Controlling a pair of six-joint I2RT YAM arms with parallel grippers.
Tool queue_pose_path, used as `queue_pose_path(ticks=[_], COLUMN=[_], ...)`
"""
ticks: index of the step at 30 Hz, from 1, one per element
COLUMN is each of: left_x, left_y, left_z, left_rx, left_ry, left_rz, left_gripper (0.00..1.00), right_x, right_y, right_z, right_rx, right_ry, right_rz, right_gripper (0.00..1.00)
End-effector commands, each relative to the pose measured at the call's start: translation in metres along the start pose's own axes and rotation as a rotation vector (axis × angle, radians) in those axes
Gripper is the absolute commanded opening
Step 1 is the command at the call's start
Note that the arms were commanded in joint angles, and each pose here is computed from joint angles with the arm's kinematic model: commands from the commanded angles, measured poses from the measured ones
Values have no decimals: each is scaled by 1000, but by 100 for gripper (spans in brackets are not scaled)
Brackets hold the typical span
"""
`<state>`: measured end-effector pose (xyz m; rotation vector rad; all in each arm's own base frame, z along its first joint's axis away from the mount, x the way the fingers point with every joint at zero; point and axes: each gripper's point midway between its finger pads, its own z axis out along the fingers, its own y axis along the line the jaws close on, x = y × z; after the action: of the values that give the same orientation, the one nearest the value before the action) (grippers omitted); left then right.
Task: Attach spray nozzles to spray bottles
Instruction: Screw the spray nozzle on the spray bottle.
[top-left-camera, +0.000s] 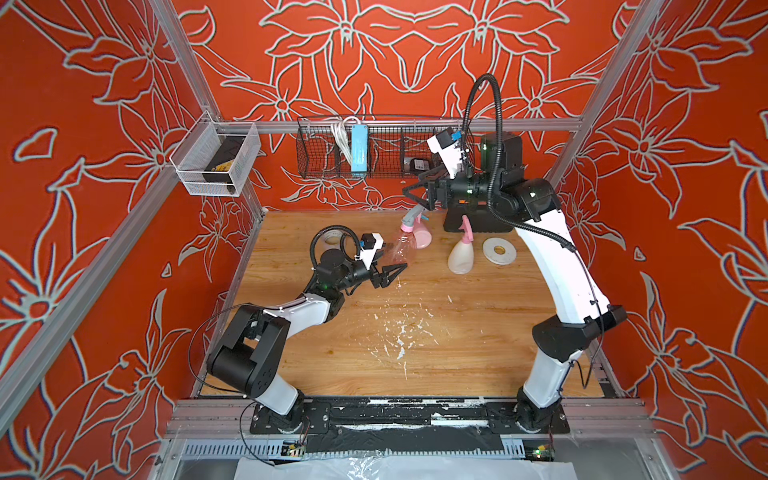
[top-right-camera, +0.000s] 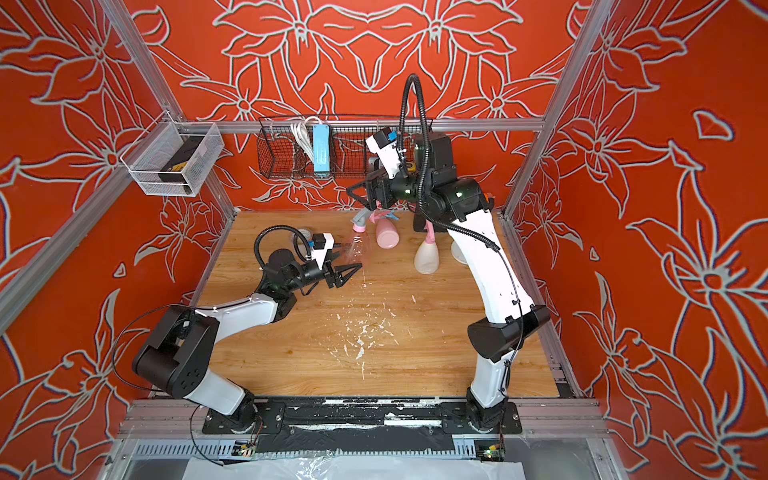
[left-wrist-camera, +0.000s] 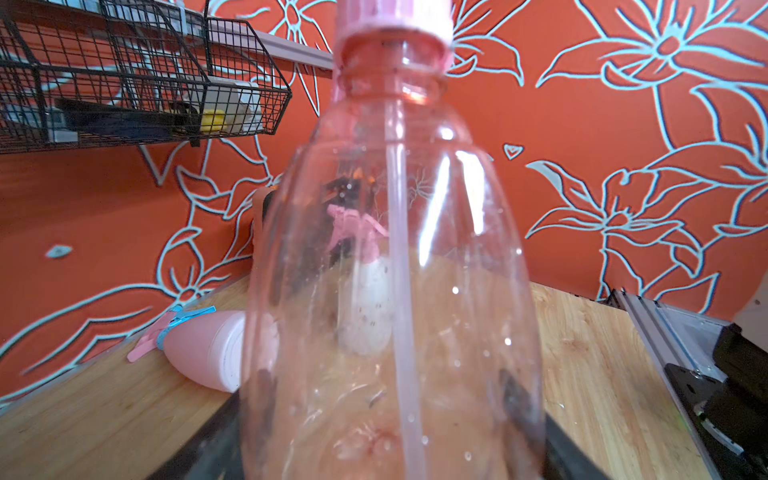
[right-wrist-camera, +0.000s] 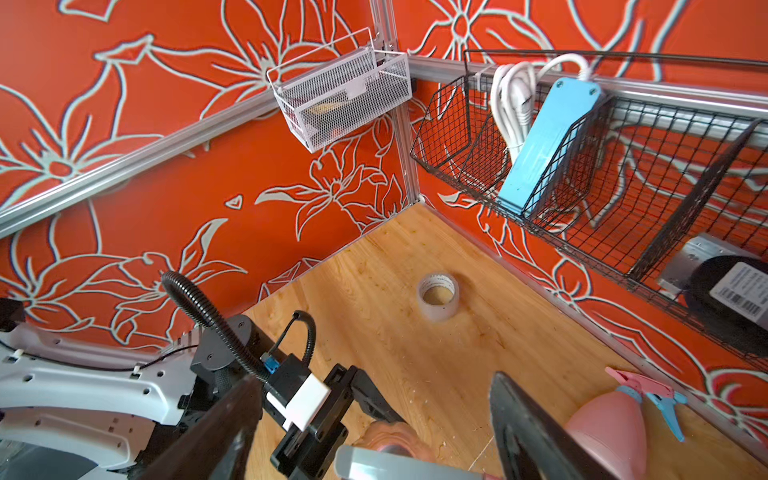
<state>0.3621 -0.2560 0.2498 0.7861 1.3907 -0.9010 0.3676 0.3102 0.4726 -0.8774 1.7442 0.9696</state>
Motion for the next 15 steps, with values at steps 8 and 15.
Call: queue_pose_path(ticks=[8,15], left_x=[-8,-8], left_y=[-4,2], left_z=[-2,-3], left_rx=[46,35], left_ry=[-44,-42], left_rz=[13,-9], left_gripper=[45,45], right_x=[33,37], right_y=[-15,1], right_z=[15,8], right_rx=[-145,-218], right_ry=[38,0], right_rz=[137,164], right_gripper=[87,82])
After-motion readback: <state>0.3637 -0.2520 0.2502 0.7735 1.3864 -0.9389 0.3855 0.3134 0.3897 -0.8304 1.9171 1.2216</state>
